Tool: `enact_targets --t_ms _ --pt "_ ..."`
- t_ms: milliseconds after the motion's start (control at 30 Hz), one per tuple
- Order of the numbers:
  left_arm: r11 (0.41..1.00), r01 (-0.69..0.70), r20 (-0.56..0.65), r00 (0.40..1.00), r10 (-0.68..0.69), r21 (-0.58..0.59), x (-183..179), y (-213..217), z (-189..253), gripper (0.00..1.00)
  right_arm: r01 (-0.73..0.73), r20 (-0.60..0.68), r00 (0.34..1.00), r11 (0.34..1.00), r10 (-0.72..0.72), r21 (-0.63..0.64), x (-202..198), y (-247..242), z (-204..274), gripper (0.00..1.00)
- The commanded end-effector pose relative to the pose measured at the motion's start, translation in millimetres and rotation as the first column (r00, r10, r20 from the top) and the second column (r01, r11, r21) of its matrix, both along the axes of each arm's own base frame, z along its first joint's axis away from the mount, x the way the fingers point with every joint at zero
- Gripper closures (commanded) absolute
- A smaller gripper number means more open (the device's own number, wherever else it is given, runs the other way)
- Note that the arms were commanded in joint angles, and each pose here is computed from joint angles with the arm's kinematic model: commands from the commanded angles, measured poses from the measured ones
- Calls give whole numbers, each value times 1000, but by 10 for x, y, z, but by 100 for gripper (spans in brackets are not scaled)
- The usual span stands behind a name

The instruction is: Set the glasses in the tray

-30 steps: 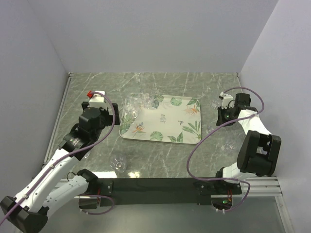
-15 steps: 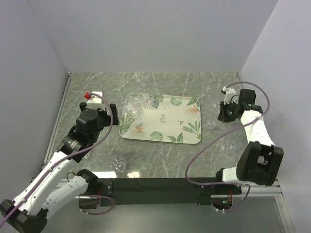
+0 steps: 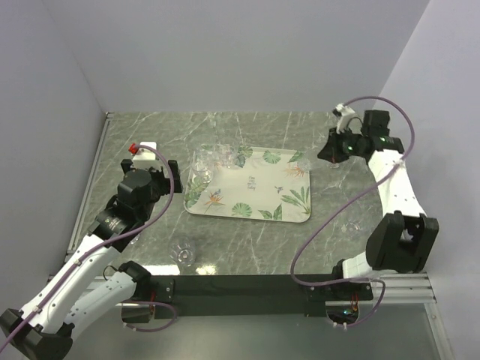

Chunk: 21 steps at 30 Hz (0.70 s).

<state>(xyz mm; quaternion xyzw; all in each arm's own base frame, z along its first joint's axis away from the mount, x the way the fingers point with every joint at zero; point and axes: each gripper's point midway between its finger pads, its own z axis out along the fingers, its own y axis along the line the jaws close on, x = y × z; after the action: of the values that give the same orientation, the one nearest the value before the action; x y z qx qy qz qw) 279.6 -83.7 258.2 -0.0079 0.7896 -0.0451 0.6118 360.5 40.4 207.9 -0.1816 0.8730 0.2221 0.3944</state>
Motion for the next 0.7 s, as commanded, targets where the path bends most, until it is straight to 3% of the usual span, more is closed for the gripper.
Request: enact_targets --t_ms 0,367,667 --pt "999 -31 33 999 31 -14 29 35 67 1 -24 -4 1000 999 24 27 209 328 133 100" --pt "998 -65 30 997 65 7 45 96 35 1 65 -7 998 994 -66 -82 917 1178 5 100" --pt "997 -76 24 997 76 18 52 116 12 1 104 -74 991 986 -115 -133 1284 1697 -402 99"
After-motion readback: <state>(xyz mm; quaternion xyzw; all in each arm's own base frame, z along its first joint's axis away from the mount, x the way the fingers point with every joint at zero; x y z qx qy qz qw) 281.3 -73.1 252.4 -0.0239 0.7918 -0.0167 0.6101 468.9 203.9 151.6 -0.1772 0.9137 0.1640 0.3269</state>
